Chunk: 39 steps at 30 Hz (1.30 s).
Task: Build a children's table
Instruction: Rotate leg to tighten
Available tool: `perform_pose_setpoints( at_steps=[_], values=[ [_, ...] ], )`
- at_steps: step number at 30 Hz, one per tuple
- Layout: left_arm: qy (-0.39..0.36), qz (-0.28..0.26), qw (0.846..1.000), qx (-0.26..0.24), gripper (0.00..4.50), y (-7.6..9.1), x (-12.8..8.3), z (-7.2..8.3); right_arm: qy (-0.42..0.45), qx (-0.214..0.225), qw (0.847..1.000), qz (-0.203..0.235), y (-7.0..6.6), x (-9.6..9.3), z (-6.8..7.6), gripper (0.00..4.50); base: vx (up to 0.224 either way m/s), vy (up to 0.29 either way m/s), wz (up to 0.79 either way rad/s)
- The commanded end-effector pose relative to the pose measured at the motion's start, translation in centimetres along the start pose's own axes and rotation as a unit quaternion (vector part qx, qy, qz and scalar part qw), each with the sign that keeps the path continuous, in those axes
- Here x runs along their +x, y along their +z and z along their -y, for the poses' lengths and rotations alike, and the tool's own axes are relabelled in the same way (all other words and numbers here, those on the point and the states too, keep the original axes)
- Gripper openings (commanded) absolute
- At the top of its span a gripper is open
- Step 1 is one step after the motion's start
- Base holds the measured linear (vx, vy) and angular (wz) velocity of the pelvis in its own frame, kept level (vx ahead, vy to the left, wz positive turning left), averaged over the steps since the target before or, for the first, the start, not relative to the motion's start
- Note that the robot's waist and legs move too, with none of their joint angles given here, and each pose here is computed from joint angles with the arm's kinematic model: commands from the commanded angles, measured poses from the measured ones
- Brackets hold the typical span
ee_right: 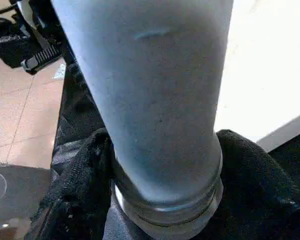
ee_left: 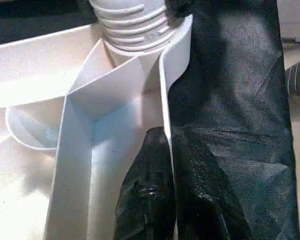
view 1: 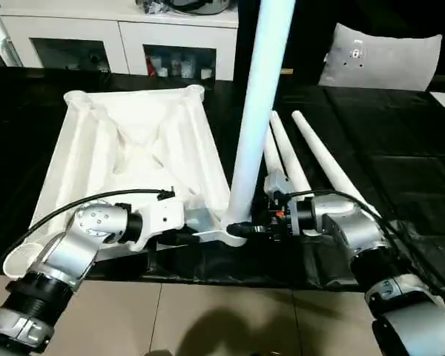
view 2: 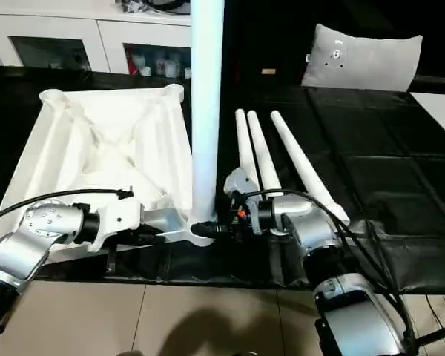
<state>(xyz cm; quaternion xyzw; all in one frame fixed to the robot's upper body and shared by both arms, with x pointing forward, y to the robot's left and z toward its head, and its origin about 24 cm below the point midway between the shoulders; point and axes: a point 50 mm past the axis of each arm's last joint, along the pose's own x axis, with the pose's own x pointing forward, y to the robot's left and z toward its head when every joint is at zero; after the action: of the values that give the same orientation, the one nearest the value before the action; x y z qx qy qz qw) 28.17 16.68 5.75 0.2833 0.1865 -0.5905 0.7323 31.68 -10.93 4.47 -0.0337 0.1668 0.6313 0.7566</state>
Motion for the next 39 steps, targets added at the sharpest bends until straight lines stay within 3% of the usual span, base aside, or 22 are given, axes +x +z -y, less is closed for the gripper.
perform_pose_setpoints(
  at_steps=[1, 4, 7, 11, 13, 15, 20, 21, 26, 27, 33, 35, 39],
  values=[
    [-0.024, -0.004, 0.999, -0.030, 0.00, -0.3, 1.6, 1.4, 0.001, 0.024, 1.000, 0.018, 0.1, 1.4, -0.4, 2.76, 0.000, 0.000, 0.00],
    [0.050, 0.029, 0.993, -0.103, 0.00, 1.1, 2.8, 1.2, -0.094, 0.065, 0.993, 0.027, 0.4, 4.3, 0.2, 2.76, 0.000, 0.000, 0.00],
    [0.096, 0.042, 0.987, -0.124, 0.00, 2.3, 3.7, 0.7, -0.175, 0.105, 0.979, 0.029, 0.7, 5.7, 1.0, 2.75, 0.000, 0.000, 0.00],
    [0.142, 0.052, 0.979, -0.134, 0.00, 3.7, 5.1, -0.1, -0.227, 0.121, 0.966, 0.024, 1.0, 6.8, 1.4, 2.75, 0.000, 0.000, 0.00],
    [0.155, 0.051, 0.977, -0.135, 0.00, 4.1, 5.5, -0.4, -0.232, 0.110, 0.966, 0.030, 1.2, 6.9, 1.4, 3.45, 0.000, 0.000, 0.00],
    [0.167, 0.040, 0.976, -0.135, 0.00, 4.0, 5.4, -0.5, -0.238, 0.110, 0.964, 0.034, 1.3, 6.6, 1.6, 3.48, 0.000, 0.000, 0.00],
    [0.181, 0.023, 0.974, -0.133, 0.00, 3.6, 5.0, -0.8, -0.255, 0.104, 0.961, 0.039, 1.2, 5.8, 2.1, 4.06, 0.000, 0.000, 0.00],
    [0.186, 0.006, 0.975, -0.121, 0.00, 2.9, 4.5, -1.0, -0.246, 0.093, 0.963, 0.056, 1.1, 4.6, 2.3, 4.06, 0.000, 0.000, 0.00],
    [0.175, -0.009, 0.979, -0.102, 0.00, 2.1, 3.8, -1.0, -0.201, 0.058, 0.975, 0.070, 1.3, 2.9, 2.2, 4.47, 0.000, 0.000, 0.00],
    [0.161, -0.016, 0.983, -0.092, 0.00, 1.7, 3.5, -1.0, -0.187, 0.041, 0.979, 0.071, 1.4, 1.5, 2.3, 4.47, 0.000, 0.000, 0.00],
    [0.123, -0.021, 0.990, -0.067, 0.00, 1.2, 2.9, -0.6, -0.159, 0.003, 0.986, 0.045, 1.5, -0.5, 2.5, 4.47, 0.000, 0.000, 0.00],
    [0.079, -0.025, 0.996, -0.033, 0.00, 0.8, 2.4, -0.1, -0.124, -0.026, 0.991, 0.029, 1.8, -1.4, 2.3, 4.47, 0.000, 0.000, 0.00],
    [0.042, -0.047, 0.998, -0.012, 0.00, 0.0, 1.6, 0.1, -0.077, -0.048, 0.996, 0.007, 1.9, -1.8, 1.8, 4.47, 0.000, 0.000, 0.00]
  ],
)
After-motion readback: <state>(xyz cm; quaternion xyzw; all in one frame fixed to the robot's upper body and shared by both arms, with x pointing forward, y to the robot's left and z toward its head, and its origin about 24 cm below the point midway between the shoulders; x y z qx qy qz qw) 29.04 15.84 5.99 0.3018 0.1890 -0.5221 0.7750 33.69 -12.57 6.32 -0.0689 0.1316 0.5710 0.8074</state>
